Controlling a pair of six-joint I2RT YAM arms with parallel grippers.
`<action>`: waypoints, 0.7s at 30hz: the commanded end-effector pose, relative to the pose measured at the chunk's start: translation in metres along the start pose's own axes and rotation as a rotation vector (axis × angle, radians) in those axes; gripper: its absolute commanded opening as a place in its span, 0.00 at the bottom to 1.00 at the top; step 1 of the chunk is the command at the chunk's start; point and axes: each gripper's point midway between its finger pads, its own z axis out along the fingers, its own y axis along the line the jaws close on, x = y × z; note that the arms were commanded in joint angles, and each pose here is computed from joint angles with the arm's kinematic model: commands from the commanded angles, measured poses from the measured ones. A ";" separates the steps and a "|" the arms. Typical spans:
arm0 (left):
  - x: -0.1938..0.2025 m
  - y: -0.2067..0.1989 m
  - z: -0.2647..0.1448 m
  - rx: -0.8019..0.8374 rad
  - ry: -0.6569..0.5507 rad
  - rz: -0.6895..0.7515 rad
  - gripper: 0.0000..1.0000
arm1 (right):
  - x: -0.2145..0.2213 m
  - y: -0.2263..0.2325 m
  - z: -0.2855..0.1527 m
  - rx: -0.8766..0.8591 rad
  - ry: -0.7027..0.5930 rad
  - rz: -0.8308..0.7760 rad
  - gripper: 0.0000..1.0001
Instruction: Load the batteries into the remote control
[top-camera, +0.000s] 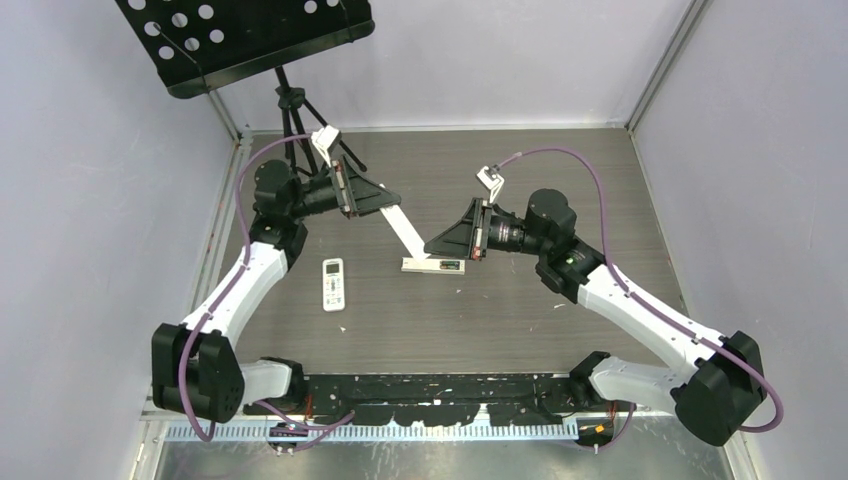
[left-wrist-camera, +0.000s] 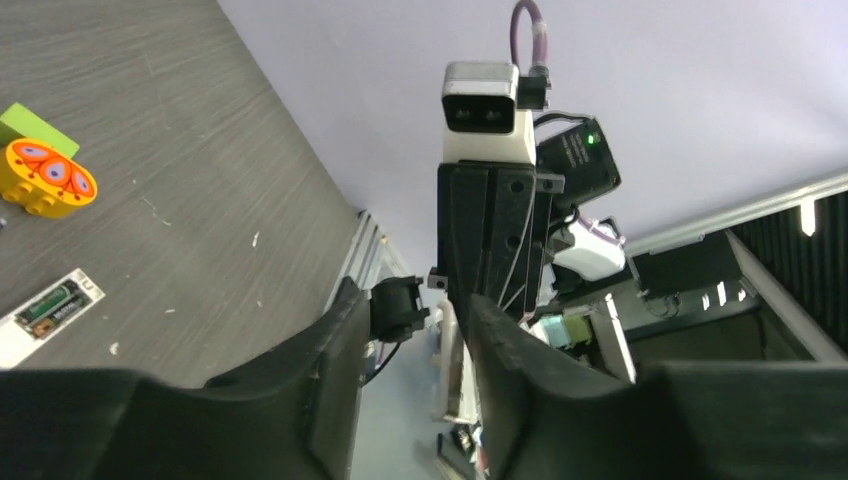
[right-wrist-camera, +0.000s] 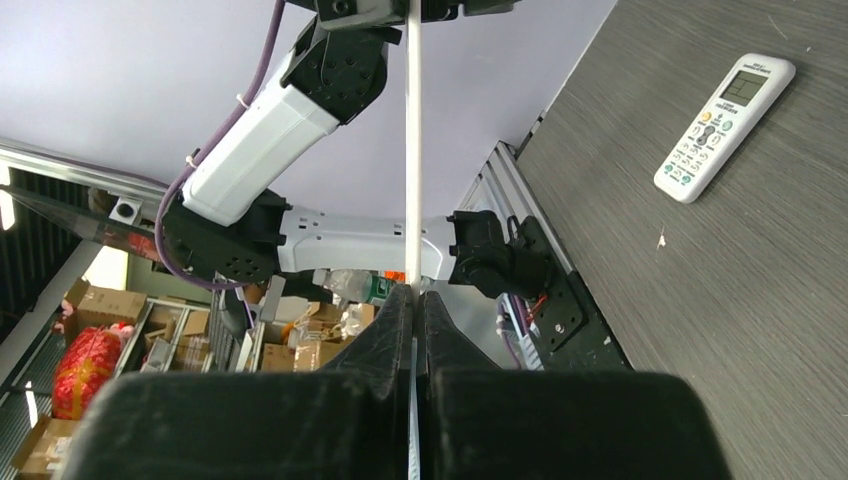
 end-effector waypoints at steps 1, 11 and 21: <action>0.004 -0.023 -0.006 0.062 0.038 0.052 0.30 | -0.005 0.015 0.002 -0.039 0.019 -0.053 0.00; -0.007 -0.020 -0.006 0.043 -0.073 0.031 0.00 | -0.029 -0.012 0.003 0.067 -0.172 -0.015 0.61; -0.036 -0.005 -0.017 -0.009 -0.382 -0.034 0.00 | -0.048 -0.015 0.024 -0.014 -0.405 0.147 0.69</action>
